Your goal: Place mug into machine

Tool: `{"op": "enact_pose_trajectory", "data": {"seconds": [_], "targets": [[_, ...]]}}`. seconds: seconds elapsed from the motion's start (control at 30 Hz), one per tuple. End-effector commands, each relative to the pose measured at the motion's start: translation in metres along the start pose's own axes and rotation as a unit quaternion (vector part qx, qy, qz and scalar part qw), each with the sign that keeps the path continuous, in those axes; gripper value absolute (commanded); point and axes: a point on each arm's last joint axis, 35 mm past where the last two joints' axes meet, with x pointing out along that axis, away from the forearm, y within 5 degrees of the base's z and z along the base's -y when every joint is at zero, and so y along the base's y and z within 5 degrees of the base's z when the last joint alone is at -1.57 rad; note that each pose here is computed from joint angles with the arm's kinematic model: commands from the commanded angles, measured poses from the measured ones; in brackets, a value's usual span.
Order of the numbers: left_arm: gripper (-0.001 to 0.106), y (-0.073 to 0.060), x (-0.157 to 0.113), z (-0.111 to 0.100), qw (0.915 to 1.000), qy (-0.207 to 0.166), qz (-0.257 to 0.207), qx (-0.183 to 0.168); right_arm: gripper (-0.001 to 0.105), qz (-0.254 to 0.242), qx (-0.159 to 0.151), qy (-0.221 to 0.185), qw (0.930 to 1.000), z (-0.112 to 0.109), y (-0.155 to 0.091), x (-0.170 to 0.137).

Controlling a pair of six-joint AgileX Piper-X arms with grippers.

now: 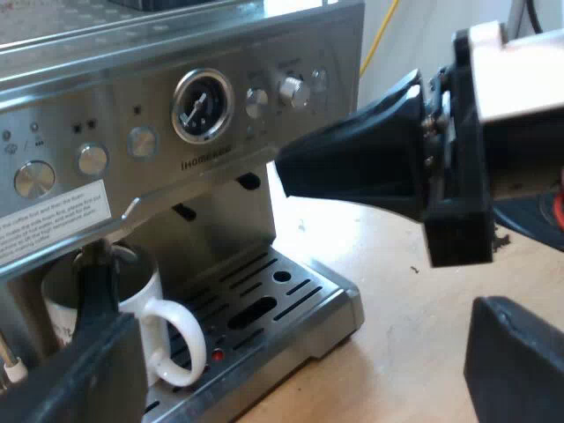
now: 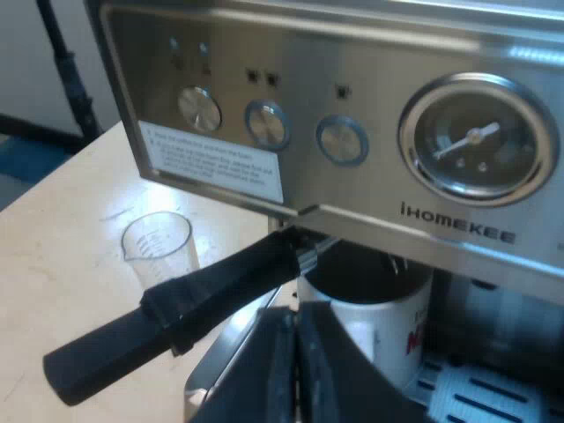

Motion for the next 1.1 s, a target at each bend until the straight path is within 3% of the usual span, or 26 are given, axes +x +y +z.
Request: {"op": "enact_pose_trajectory", "data": {"seconds": [0.03, 0.37, 0.6, 1.1], "targets": [[0.078, 0.001, 0.005, 0.004, 1.0000, -0.005, -0.004, 0.001, 0.000, 0.020, 0.001, -0.019, 0.9996, 0.002, -0.003, 0.010], [0.078, 0.003, 0.009, 0.006, 0.9999, -0.010, -0.005, 0.003, 0.000, 0.017, 0.006, -0.042, 0.9989, -0.002, -0.003, 0.042], [0.078, 0.003, 0.009, 0.006, 0.9999, -0.010, -0.005, 0.003, 0.000, 0.012, -0.026, -0.046, 0.9985, 0.004, 0.002, 0.056], [0.078, 0.003, 0.009, 0.006, 0.9999, -0.010, -0.005, 0.003, 0.000, -0.030, -0.010, -0.046, 0.9984, 0.005, -0.016, 0.077]]}}
